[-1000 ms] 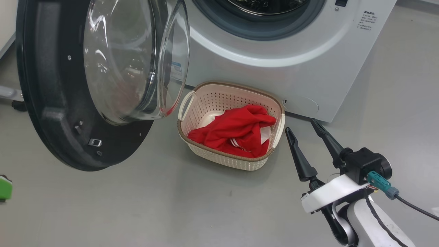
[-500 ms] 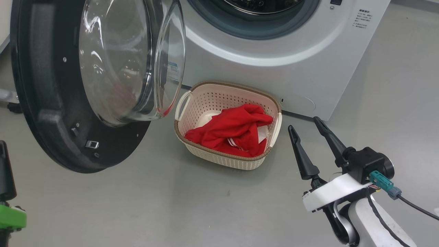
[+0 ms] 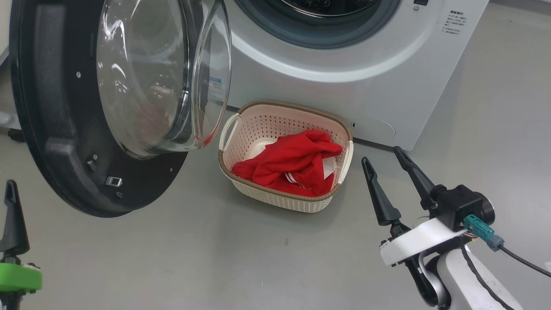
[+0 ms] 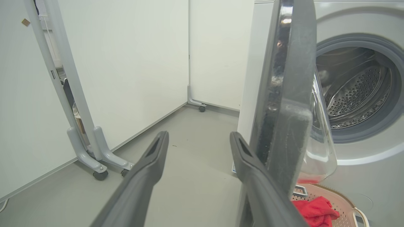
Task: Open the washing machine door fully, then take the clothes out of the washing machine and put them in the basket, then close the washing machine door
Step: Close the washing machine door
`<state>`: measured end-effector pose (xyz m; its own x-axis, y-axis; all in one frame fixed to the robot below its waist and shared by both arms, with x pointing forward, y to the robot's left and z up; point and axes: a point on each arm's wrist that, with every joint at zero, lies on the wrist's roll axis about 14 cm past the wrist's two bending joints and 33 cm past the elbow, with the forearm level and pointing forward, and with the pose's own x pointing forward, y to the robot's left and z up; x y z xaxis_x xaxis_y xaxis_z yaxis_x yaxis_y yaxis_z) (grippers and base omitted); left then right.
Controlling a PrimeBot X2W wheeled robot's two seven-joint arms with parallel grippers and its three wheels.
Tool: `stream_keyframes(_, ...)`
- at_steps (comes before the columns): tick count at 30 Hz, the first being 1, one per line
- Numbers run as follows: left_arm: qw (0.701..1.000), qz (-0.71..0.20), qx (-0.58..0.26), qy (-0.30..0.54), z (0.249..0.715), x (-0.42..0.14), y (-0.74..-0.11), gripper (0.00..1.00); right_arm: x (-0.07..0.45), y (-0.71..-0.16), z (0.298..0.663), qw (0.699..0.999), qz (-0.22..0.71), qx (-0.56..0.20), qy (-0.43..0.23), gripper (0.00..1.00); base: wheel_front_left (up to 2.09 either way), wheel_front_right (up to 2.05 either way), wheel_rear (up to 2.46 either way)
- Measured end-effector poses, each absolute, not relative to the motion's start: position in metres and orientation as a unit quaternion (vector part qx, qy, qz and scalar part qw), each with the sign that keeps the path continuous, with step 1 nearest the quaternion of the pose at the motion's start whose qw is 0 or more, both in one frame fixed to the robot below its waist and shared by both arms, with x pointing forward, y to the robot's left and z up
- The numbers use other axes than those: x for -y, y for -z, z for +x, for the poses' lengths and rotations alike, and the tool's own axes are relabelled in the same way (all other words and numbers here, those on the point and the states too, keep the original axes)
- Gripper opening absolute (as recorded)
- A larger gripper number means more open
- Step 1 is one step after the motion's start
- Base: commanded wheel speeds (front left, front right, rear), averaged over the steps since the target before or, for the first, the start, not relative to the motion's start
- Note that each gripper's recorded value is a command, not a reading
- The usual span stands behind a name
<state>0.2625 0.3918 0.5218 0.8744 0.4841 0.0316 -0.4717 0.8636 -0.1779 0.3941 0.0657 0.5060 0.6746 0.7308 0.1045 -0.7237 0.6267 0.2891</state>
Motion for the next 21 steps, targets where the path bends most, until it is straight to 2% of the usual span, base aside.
stream_keyframes(21,0.966,-0.072,0.029,-0.245,0.2599,-0.3896,-0.514,1.0,-0.0668,-0.5076,0.3931,0.901,0.154,-0.009,-0.404,1.0,0.0,0.0,0.0)
